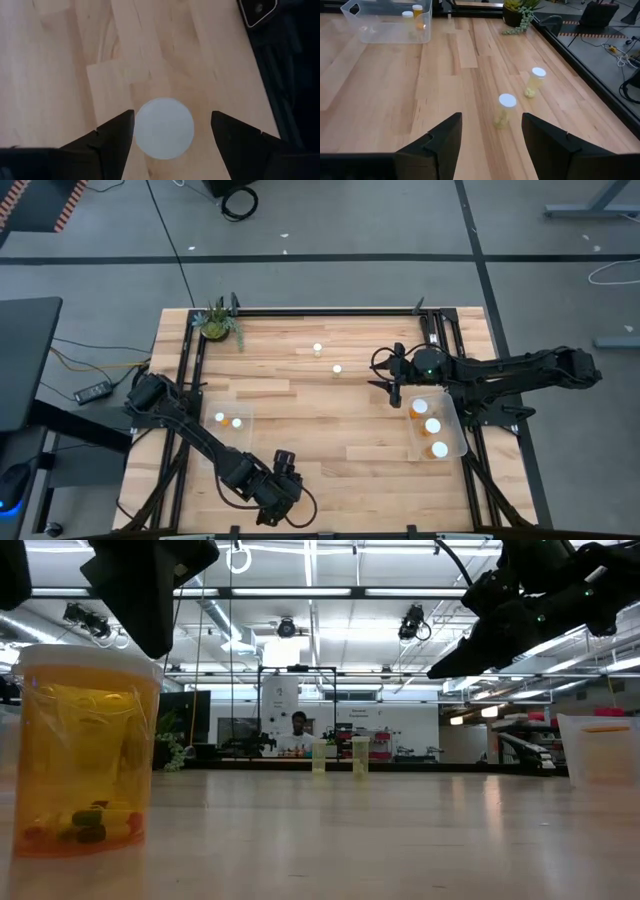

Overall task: Pick and place medicine bottles into bin by pill shape (circle, oval)
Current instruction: Put the big yellow pill bottle into the right transparent bin

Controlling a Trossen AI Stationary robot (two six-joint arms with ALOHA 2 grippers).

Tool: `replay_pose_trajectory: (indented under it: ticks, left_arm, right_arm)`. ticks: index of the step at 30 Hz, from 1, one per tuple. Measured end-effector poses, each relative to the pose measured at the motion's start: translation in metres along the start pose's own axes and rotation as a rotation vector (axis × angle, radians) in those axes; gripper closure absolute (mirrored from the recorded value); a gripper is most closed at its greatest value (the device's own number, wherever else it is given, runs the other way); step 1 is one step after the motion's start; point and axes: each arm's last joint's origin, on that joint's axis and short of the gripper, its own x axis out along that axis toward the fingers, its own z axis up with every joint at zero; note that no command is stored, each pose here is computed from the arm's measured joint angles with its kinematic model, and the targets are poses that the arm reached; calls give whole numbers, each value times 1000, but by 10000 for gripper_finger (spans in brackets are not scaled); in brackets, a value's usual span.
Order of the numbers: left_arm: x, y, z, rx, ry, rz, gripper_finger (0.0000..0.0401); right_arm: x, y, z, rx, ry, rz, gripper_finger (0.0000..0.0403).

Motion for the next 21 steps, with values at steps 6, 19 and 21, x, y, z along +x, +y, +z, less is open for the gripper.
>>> replay_pose_trajectory:
  ticks: [6, 19, 21]
  left_arm:
    - [0, 1, 1, -44, -1, -1, 86]
    - [2, 9, 0, 8, 42, -6, 17]
    - [2, 9, 0, 12, 43, -11, 22]
  right_arm:
    - [0, 0, 0, 3, 0, 0, 189]
    - [0, 0, 0, 3, 0, 0, 189]
    - [0, 0, 0, 3, 0, 0, 189]
